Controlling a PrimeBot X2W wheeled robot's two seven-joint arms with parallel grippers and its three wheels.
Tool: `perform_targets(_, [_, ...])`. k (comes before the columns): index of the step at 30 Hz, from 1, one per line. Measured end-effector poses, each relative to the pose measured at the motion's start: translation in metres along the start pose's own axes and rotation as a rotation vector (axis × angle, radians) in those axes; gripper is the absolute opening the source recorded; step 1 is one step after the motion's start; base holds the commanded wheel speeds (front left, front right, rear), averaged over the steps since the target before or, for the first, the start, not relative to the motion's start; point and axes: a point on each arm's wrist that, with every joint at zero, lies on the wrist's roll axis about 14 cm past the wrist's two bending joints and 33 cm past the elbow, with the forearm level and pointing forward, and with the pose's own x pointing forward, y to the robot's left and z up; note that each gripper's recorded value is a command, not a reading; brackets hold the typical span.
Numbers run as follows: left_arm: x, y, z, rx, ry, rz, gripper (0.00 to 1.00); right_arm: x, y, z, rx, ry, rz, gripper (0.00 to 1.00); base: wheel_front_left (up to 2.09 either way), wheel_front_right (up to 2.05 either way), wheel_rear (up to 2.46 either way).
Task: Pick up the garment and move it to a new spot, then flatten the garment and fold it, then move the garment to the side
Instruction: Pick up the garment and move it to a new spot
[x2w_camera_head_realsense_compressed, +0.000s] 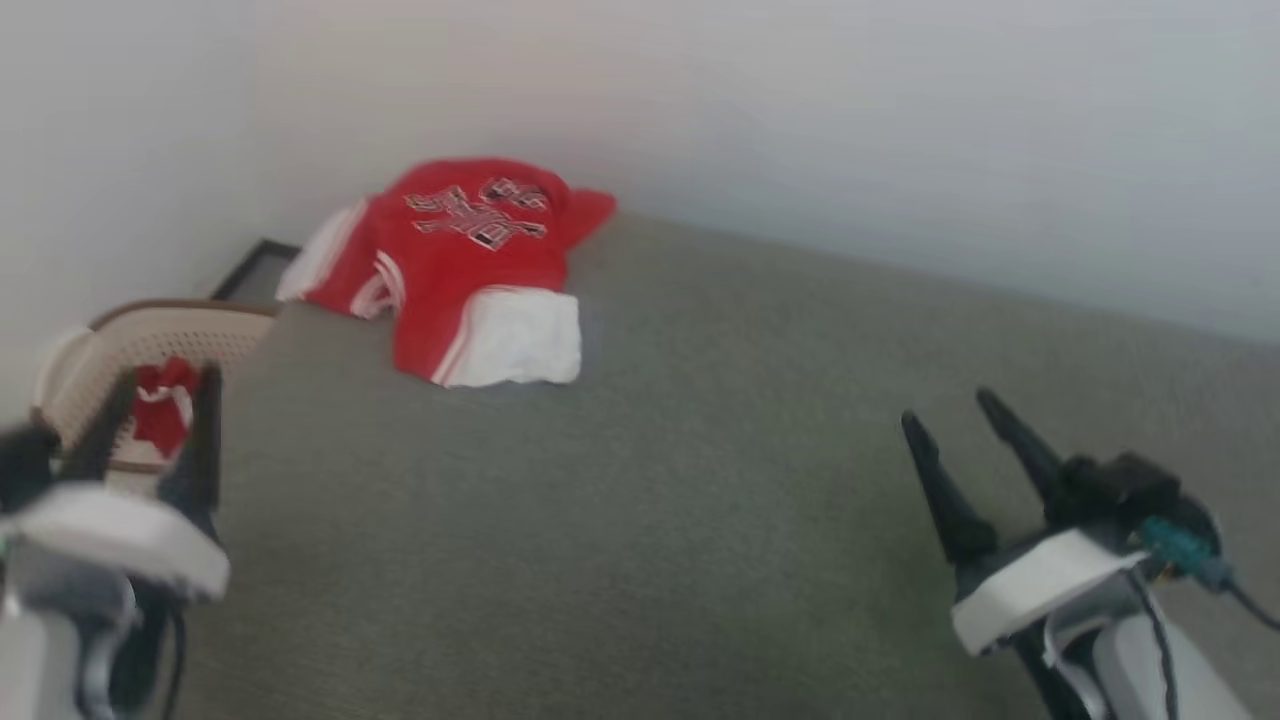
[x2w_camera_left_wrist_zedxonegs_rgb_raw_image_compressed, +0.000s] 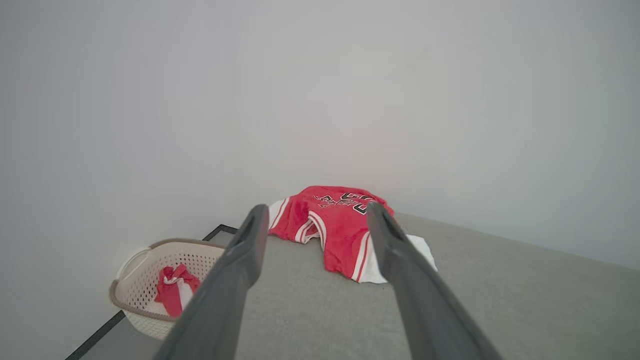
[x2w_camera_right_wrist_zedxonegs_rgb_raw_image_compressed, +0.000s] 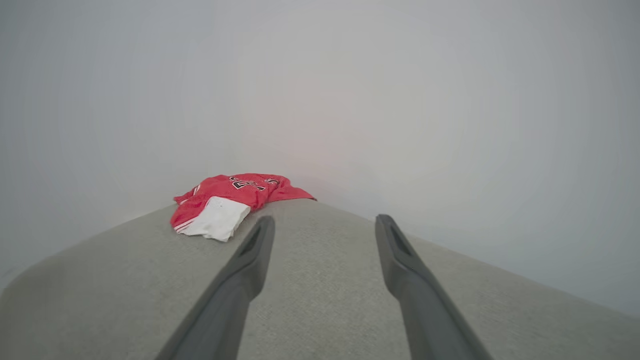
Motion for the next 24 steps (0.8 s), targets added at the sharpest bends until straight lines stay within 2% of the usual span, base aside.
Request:
perform_targets(6, [0.069,-0.021,0.005,0.020,0.054,-0.074,1.00,0.005,-0.034,0.003,-0.028,-0.005,-0.052,1.00,0.00,0.00,0.00])
perform_targets(12, [0.138,-0.045,-0.012,0.031,0.158,-0.121,1.00,0.005,-0.069,-0.003,-0.042,0.006,-0.118,1.00,0.00,0.00,0.00])
perform_targets(19, [0.198,-0.070,-0.068,0.051,0.349,-0.151,1.00,0.006,-0.102,-0.017,-0.050,0.025,-0.178,1.00,0.00,0.00,0.00])
perform_targets(24, [0.224,-0.074,-0.119,0.073,0.513,-0.133,1.00,0.005,-0.119,-0.033,-0.049,0.060,-0.209,1.00,0.00,0.00,0.00])
